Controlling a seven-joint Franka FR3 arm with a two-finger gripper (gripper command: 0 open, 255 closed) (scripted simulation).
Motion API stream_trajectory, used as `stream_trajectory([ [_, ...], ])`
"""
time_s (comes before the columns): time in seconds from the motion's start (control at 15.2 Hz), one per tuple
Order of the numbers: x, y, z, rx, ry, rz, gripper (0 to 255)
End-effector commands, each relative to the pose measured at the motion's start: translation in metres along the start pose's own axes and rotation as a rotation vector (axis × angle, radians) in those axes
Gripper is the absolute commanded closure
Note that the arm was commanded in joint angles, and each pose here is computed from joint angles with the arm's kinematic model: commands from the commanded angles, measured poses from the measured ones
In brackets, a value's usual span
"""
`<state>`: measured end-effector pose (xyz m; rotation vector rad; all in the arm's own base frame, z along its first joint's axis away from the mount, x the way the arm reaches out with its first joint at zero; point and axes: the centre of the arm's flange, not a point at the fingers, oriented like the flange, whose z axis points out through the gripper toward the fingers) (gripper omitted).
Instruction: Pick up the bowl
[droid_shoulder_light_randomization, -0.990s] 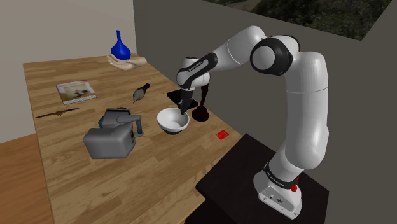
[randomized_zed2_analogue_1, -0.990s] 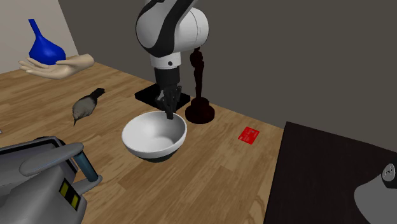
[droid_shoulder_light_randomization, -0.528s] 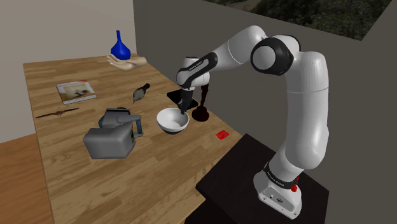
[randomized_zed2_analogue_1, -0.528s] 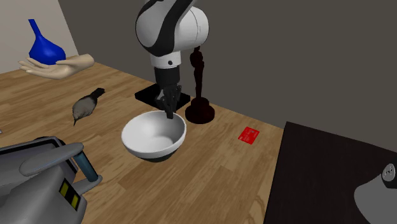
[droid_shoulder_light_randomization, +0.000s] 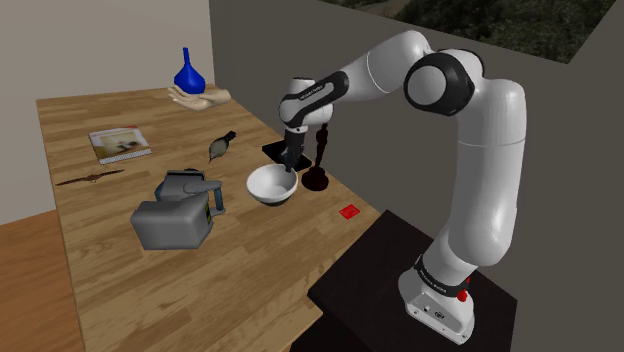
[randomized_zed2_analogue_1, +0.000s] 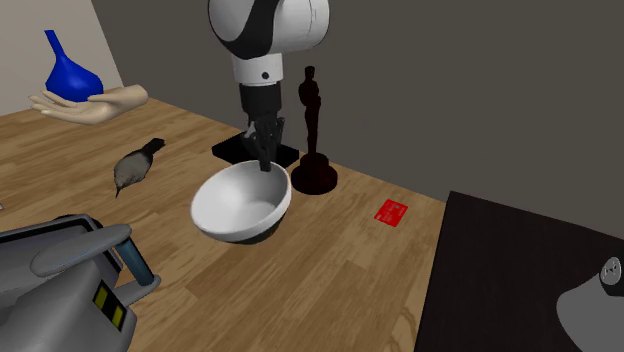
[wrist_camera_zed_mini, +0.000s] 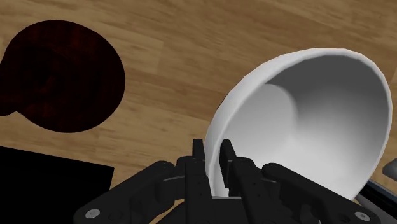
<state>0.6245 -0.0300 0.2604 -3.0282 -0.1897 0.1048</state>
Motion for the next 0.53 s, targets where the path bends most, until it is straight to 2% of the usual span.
stream_trajectory([
  [0.0,0.000,-0.001,-0.011,0.000,0.000,0.000,255],
  [0.33,-0.002,-0.004,-0.037,0.000,0.000,0.000,255],
  [0.46,-0.002,-0.004,-0.038,0.000,0.000,0.000,255],
])
